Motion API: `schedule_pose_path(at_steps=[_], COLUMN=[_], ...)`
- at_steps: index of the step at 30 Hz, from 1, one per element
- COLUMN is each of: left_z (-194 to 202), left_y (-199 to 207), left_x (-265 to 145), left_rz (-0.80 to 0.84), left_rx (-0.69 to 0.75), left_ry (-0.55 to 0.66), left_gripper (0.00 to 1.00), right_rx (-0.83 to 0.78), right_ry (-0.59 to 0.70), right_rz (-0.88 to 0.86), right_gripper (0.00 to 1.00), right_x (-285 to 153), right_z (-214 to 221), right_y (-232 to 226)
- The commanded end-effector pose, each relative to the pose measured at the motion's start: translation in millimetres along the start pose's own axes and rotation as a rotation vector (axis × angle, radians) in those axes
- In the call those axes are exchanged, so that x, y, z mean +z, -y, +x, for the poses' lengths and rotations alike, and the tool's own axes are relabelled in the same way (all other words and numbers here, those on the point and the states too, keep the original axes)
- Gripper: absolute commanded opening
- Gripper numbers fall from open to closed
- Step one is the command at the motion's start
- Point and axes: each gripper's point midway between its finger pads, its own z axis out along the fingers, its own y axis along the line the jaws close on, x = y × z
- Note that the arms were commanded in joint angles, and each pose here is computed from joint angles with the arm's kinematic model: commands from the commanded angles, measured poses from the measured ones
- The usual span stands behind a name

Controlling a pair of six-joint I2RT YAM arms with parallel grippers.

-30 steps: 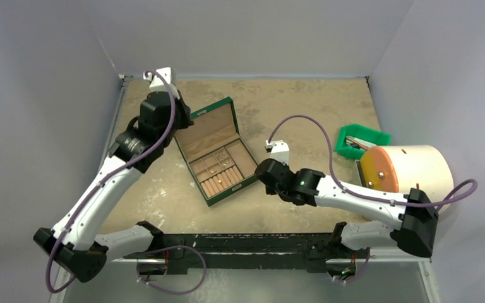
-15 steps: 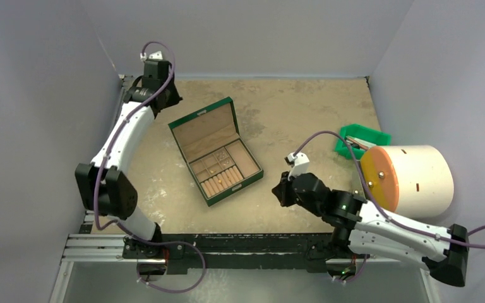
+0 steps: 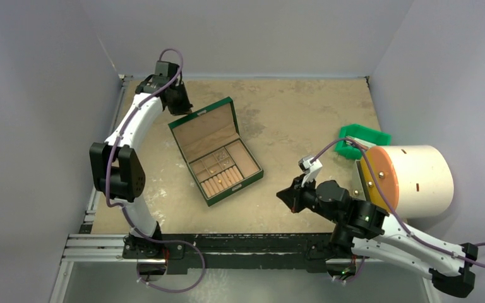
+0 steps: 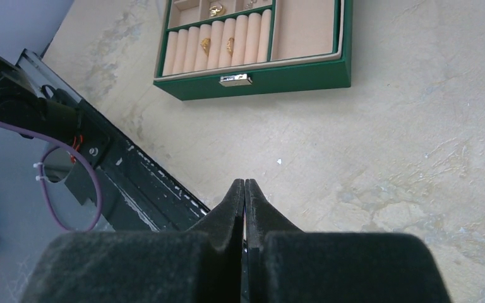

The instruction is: Organize the mixed jewelry

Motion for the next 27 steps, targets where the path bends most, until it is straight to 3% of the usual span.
schedule_pose_path(at_steps=[1, 16, 21, 27], left_z=[13.9, 109.5, 142.8, 142.4], left_y=[28.8, 99.7, 92.8, 84.0], left_x=[-16.3, -86.6, -100.3, -131.7], left_rz=[0.149, 0.373, 0.385, 0.433], left_rx=[0.002, 0.146, 0.142, 0.152], left_ry=[-0.082, -0.172, -0.183, -0.089], left_gripper=[0.00, 0.00, 0.00, 0.00], right_rx=[-0.023, 0.019, 0.030, 0.016], right_ry=[-0.006, -0.002, -0.016, -0.033], right_rz=[-0.009, 0.023, 0.040, 0.070], right_gripper=[0.00, 0.00, 0.00, 0.00], right_x=[-4.8, -2.5, 1.4, 10.5], right_z=[1.6, -13.6, -17.4, -28.3], right_y=[1.5, -4.8, -7.8, -13.6])
